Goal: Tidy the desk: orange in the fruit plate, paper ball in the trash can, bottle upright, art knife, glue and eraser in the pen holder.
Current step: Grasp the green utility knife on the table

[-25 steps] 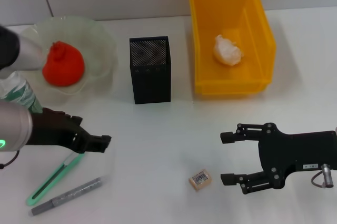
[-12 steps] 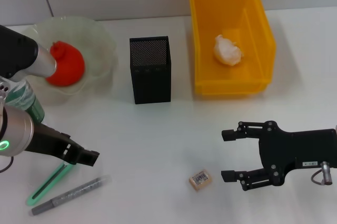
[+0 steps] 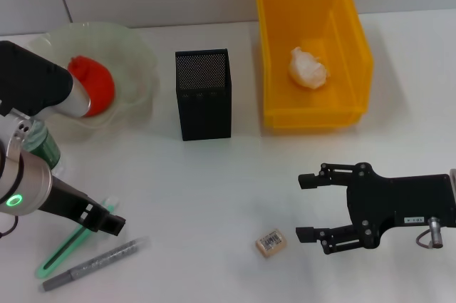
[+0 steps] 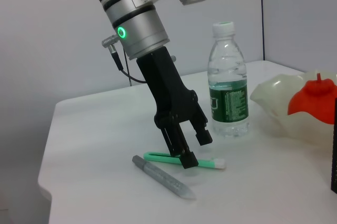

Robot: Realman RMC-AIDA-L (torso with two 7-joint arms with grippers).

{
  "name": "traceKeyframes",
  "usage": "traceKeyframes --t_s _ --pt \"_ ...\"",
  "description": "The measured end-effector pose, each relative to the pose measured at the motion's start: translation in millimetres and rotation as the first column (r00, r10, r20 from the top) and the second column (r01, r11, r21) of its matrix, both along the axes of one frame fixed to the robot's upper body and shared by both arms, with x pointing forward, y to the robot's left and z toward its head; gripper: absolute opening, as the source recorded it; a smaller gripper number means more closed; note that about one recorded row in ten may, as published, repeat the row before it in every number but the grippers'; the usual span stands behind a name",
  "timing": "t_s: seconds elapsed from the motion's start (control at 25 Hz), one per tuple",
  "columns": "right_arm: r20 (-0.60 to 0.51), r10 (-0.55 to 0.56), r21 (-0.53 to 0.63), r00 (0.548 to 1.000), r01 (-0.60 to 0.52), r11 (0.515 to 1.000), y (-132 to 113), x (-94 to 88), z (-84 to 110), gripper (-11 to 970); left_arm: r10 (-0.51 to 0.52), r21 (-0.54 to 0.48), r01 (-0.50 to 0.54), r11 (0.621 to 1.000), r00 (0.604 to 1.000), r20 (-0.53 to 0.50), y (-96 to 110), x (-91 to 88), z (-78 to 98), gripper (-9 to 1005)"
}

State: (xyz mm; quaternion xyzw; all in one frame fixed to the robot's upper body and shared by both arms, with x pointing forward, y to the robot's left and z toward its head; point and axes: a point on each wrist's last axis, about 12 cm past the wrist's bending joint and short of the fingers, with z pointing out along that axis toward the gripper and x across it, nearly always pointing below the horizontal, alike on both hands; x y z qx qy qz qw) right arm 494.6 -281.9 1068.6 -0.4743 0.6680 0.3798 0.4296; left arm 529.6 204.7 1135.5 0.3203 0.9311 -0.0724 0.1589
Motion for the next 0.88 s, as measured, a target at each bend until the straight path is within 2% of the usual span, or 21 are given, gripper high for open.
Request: traceKeyframes --t_s 0.04,0.32,0.64,0.88 --pt "0.0 0.0 0.0 1.0 0.0 1.0 0.0 0.0 0.0 838 -0.008 0.029 0.008 1.0 1.0 -0.002 -1.6 1.8 -2.4 797" --pt "-0.001 0.001 0.003 1.0 -0.001 1.0 1.2 -0.4 -0.4 838 0.004 0.038 -0.003 0.999 1.0 -0.013 -1.5 5.8 -5.7 797" --pt "-0.001 0.0 0.003 1.0 0.0 1.0 1.1 -0.5 -0.6 838 -0.002 0.064 0.003 0.998 1.0 -0.022 -2.3 8.0 -7.3 643" --pt "-0.002 -0.002 0.003 1.0 0.002 1.0 1.0 -0.9 -1.1 838 -0.006 0.078 0.009 0.997 0.999 -0.037 -3.7 10.6 -10.0 591"
